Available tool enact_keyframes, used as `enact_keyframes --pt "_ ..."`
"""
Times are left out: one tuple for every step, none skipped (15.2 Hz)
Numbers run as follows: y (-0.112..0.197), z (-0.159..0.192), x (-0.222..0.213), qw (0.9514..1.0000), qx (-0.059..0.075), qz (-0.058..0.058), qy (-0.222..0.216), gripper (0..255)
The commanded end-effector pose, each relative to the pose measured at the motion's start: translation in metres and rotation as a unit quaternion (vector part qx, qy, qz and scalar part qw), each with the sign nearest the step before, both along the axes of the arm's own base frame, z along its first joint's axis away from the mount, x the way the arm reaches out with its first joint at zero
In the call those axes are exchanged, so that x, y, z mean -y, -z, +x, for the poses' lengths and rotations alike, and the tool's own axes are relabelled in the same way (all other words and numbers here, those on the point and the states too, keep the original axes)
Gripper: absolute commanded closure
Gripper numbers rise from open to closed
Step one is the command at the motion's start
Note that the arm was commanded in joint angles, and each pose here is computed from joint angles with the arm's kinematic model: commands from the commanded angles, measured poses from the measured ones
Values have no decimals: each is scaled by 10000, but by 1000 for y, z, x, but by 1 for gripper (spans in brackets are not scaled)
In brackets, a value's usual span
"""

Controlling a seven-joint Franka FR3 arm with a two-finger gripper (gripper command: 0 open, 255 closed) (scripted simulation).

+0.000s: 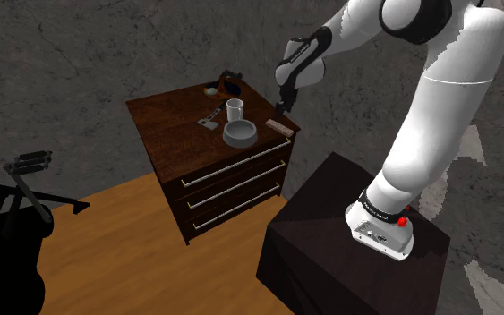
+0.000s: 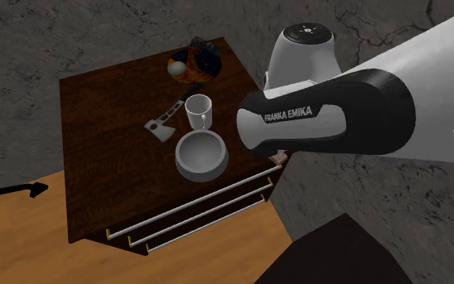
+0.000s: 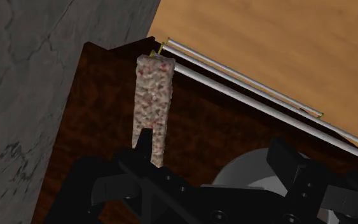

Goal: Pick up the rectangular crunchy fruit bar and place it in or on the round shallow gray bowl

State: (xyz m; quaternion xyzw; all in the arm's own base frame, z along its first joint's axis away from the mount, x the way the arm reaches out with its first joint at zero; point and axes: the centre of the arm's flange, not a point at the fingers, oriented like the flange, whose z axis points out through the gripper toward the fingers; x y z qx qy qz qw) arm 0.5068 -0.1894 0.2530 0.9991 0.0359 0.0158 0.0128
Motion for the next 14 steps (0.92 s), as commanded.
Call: enact_keyframes --pt "20 10 12 10000 4 -29 6 0" --pt "30 15 18 10000 6 -43 10 0" --pt "40 21 25 10000 7 -56 14 0" --pt "50 26 31 10000 9 -70 18 0" --pt "59 32 38 10000 10 -83 23 0" --pt "69 37 45 9999 12 -97 27 0" --pt "78 42 51 9999 13 -110 31 0" --pt "84 43 51 9999 13 -110 31 0" --pt "89 43 52 9999 13 -110 31 0" --pt "94 43 52 9999 13 -110 31 0" --pt "99 43 52 9999 13 -110 31 0" --pt "105 43 52 9999 13 -110 31 0" --pt "110 44 53 9999 13 -110 31 0" --pt "115 44 53 9999 13 -110 31 0"
